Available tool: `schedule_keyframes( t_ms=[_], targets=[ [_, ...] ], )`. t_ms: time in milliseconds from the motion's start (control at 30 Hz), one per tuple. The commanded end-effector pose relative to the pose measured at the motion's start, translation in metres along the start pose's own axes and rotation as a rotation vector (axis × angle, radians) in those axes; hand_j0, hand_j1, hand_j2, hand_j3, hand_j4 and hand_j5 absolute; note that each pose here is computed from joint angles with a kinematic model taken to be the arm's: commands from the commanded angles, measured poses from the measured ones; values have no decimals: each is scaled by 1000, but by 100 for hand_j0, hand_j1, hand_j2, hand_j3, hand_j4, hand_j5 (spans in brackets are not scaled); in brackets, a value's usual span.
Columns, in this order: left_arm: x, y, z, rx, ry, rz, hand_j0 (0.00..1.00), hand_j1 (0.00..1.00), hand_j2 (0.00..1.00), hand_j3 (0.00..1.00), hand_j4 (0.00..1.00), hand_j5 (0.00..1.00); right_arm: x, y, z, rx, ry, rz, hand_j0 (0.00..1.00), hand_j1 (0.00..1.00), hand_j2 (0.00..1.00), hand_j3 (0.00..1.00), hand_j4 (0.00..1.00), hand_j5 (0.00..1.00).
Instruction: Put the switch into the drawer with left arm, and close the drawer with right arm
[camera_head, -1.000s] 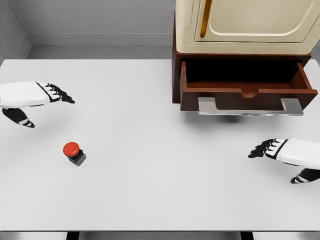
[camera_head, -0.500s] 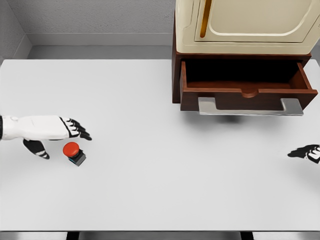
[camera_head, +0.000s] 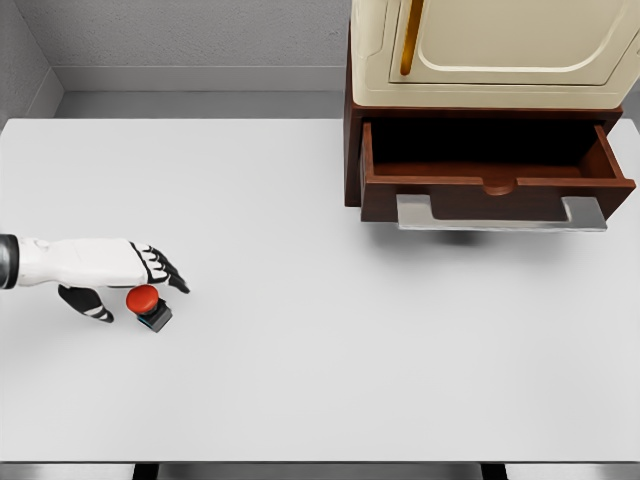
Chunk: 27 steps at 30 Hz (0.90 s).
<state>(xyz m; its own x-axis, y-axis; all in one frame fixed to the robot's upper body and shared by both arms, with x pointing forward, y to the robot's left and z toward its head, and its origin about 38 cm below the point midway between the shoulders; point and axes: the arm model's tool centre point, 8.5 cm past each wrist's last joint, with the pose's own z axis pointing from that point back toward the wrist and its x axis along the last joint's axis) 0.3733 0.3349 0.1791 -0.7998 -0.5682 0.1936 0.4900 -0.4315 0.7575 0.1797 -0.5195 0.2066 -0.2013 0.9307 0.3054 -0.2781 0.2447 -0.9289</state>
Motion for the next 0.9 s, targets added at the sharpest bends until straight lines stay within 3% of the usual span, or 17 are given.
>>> schedule_keyframes(
  t_ms=[0,33,100,167,200,400,467,567,633,767,867],
  targets=[
    [0,-4,-2,-15,4,-2,86,86,86,86,86,86,-2,25,6,4,51,-29,94,94,94,94,94,94],
    [0,-4,-2,-15,4,-2,86,86,86,86,86,86,-3,24,3,14,66,3,100,100,100,100,100,100],
    [1,-3,-2,-14,1,-3,86,86,86,86,86,86,-9,23,-2,5,69,-8,100,100,100,100,100,100],
    [0,-2,-1,-13,5,-4,86,86,86,86,86,86,12,48,-36,74,-33,-31,100,100,100,100,100,100],
    [0,-2,-1,-11,2,-4,86,86,86,86,86,86,19,58,-38,110,-51,-30,100,100,100,100,100,100],
    [10,8,2,3,-20,-32,86,86,86,86,86,86,30,69,-54,132,-100,-45,100,100,100,100,100,100],
    [10,7,1,2,-20,-30,86,86,86,86,86,86,30,75,-52,111,-82,-61,100,100,100,100,100,100],
    [11,7,1,0,-24,-32,86,86,86,86,86,86,20,75,-34,26,3,-89,100,100,100,100,100,100],
    [11,7,1,0,-24,-32,85,85,85,85,85,85,19,82,-38,56,39,-44,100,100,100,100,100,100],
    [11,6,1,-2,-25,-30,70,70,70,70,70,70,25,83,-65,95,38,48,100,100,100,100,100,100],
    [12,6,0,-2,-26,-31,58,58,58,58,58,58,28,84,-69,85,30,42,100,100,100,100,100,100]
  ],
)
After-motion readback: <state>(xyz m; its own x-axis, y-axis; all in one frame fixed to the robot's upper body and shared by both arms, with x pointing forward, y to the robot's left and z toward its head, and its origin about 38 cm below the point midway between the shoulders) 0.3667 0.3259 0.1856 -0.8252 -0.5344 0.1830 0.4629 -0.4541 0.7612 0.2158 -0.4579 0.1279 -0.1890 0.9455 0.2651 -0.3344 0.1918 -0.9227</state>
